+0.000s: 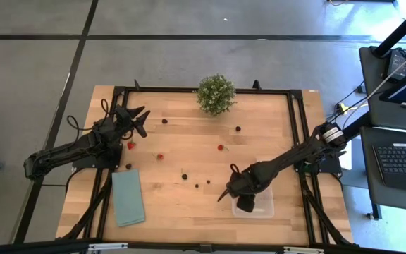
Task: Pick and placing Produce into tupperware
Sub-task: Put the strawberry into the bin, then put the top black cherry into the bin
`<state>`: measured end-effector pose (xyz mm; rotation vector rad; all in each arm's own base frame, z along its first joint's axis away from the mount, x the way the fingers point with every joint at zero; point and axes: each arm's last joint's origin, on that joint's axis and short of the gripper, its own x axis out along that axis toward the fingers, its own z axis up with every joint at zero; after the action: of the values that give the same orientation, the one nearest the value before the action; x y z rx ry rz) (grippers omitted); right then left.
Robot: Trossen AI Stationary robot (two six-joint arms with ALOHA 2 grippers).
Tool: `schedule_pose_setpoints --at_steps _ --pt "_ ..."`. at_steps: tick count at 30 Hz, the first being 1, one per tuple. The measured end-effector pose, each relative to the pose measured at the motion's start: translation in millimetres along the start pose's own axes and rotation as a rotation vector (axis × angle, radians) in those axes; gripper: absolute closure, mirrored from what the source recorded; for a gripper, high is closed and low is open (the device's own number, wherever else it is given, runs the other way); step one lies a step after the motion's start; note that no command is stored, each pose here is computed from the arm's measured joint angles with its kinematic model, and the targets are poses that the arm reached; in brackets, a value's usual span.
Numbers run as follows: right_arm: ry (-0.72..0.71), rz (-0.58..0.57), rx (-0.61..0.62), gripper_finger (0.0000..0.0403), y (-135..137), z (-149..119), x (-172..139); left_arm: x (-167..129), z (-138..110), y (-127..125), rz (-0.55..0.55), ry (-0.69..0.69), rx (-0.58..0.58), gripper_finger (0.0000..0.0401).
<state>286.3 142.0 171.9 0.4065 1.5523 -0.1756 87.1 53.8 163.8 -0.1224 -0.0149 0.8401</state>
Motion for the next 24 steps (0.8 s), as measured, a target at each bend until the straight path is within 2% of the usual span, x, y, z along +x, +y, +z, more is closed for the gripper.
schedule_pose_setpoints --at_steps 13,24 --pt "0.003 0.011 -0.007 0.0249 1.8 -1.3 -0.2 0.0 -0.1 0.0 0.000 0.000 0.000 0.0256" --pt "0.035 0.046 0.003 0.0136 3.2 -1.9 -0.5 0.0 -0.1 0.0 0.000 0.000 0.000 0.0256"
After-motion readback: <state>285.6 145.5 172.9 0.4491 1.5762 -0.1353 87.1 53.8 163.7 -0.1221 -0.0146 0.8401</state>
